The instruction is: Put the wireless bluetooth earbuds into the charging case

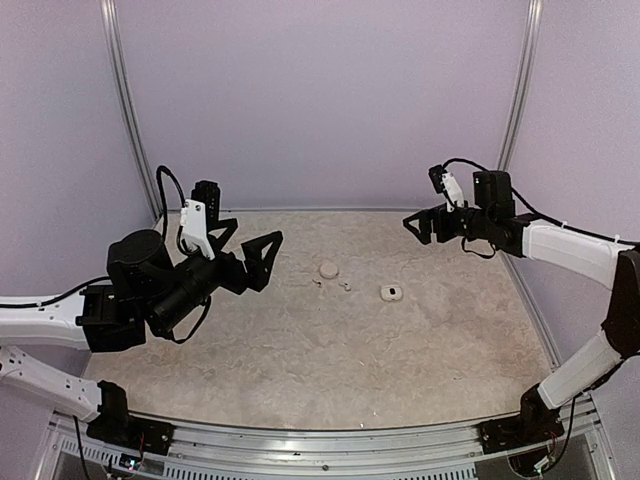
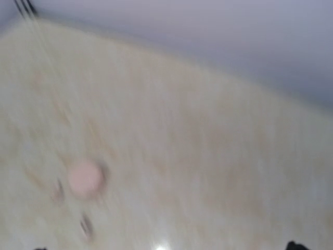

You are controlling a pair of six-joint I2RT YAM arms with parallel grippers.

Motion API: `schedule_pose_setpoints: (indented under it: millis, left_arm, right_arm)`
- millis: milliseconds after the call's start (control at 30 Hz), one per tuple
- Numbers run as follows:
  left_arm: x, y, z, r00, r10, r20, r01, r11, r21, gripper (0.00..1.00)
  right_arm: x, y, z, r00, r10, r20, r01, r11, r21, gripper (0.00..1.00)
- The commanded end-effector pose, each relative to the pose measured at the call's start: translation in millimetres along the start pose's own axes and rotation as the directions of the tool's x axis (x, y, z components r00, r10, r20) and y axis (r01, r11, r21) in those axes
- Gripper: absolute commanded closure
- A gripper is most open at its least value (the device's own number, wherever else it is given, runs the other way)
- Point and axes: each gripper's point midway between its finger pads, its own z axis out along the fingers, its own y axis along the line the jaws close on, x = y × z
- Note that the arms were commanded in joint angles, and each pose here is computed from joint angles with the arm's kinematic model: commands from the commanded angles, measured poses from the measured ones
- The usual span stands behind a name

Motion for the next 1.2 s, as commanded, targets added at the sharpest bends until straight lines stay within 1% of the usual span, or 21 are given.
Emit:
schedule_pose_setpoints:
  millis: [0, 67, 100, 200, 233, 300, 400, 500, 700, 867, 1033, 1167]
  left_arm:
    - [-6.0, 18.5, -1.1, 0.996, -0.082, 0.037, 0.084, 0.995, -0.058, 0.01]
    - [-5.3, 19.0, 1.2, 0.997, -0.076, 0.035, 0.078, 0.996, -0.050, 0.01]
    - [-5.7, 19.5, 2.2, 0.997, -0.070, 0.031, 0.072, 0.996, -0.052, 0.01]
    - [-5.4, 22.2, 5.0, 0.998, -0.058, 0.012, 0.058, 0.996, -0.074, 0.01]
    - [-4.0, 23.3, 5.7, 0.998, -0.055, 0.008, 0.056, 0.995, -0.081, 0.01]
    - [-1.8, 24.4, 6.1, 0.998, -0.055, 0.000, 0.055, 0.995, -0.084, 0.01]
    - [0.7, 25.4, 6.1, 0.999, -0.053, -0.008, 0.052, 0.995, -0.085, 0.01]
    - [3.1, 26.5, 6.2, 0.999, -0.047, -0.014, 0.045, 0.995, -0.086, 0.01]
    - [8.8, 24.3, 8.0, 0.998, -0.048, -0.031, 0.045, 0.997, -0.069, 0.01]
    - [11.3, 18.0, 9.6, 0.998, -0.046, -0.038, 0.045, 0.999, -0.028, 0.01]
    - [18.7, 15.2, 12.9, 0.998, -0.028, -0.058, 0.027, 0.999, -0.017, 0.01]
    - [23.4, 15.7, 15.1, 0.997, -0.020, -0.070, 0.019, 1.000, -0.021, 0.01]
  right_arm:
    - [-56.5, 22.3, -7.9, 0.975, -0.088, 0.203, 0.114, 0.986, -0.123, 0.00]
    - [-68.6, 23.4, 8.3, 0.977, -0.075, 0.201, 0.109, 0.980, -0.167, 0.01]
    - [-71.4, 28.9, 20.1, 0.983, -0.062, 0.173, 0.102, 0.968, -0.227, 0.00]
    - [-63.0, 42.7, 65.1, 0.997, -0.049, 0.056, 0.065, 0.940, -0.336, 0.01]
    - [-57.8, 48.5, 77.6, 0.995, -0.086, 0.043, 0.096, 0.930, -0.355, 0.01]
    - [-42.3, 51.0, 102.1, 0.995, -0.104, -0.007, 0.095, 0.932, -0.350, 0.01]
    - [-10.4, 56.3, 137.4, 0.985, -0.129, -0.118, 0.080, 0.932, -0.353, 0.10]
    - [23.6, 69.0, 163.6, 0.960, -0.194, -0.200, 0.114, 0.928, -0.356, 0.14]
    - [67.2, 82.9, 196.7, 0.922, -0.267, -0.280, 0.170, 0.930, -0.327, 0.17]
    - [98.0, 98.1, 212.2, 0.893, -0.314, -0.322, 0.193, 0.914, -0.356, 0.20]
    - [114.5, 107.3, 221.8, 0.877, -0.339, -0.341, 0.210, 0.908, -0.362, 0.23]
    - [118.4, 108.0, 229.7, 0.867, -0.355, -0.349, 0.233, 0.909, -0.346, 0.26]
